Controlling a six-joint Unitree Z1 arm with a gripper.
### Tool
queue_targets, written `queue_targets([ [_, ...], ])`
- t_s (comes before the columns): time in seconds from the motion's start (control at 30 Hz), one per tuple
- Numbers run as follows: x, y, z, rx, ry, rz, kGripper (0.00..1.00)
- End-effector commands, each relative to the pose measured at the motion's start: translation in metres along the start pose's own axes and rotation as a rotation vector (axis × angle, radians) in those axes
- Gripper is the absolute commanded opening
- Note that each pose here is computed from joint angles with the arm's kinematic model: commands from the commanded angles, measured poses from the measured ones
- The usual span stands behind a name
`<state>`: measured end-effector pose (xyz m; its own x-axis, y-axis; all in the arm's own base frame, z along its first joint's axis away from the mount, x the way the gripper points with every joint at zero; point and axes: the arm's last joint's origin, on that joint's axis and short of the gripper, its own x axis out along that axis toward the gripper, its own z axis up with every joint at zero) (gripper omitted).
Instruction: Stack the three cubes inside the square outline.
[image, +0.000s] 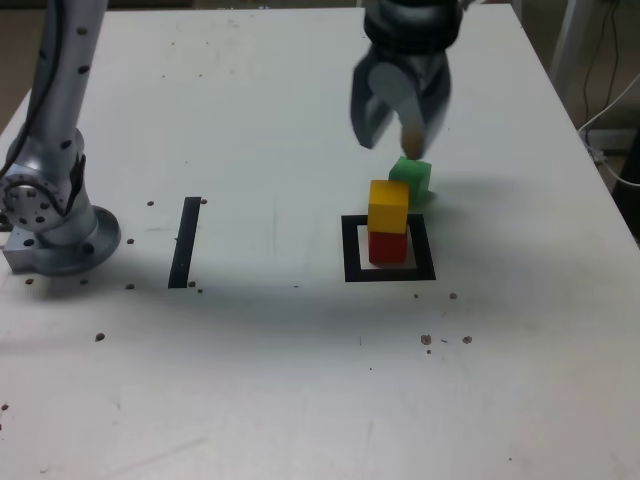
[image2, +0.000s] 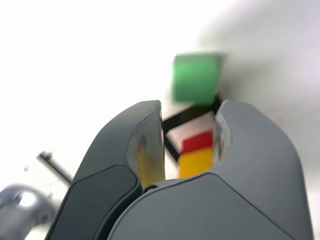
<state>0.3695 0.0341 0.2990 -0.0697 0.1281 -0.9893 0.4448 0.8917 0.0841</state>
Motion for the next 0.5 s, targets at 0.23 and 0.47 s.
queue_targets([
  [0.23, -0.018, -0.015, -0.008, -0.034, -0.012, 0.040, 0.28],
  [0.47, -0.021, -0.010, -0.014, -0.060, -0.017, 0.114, 0.97],
])
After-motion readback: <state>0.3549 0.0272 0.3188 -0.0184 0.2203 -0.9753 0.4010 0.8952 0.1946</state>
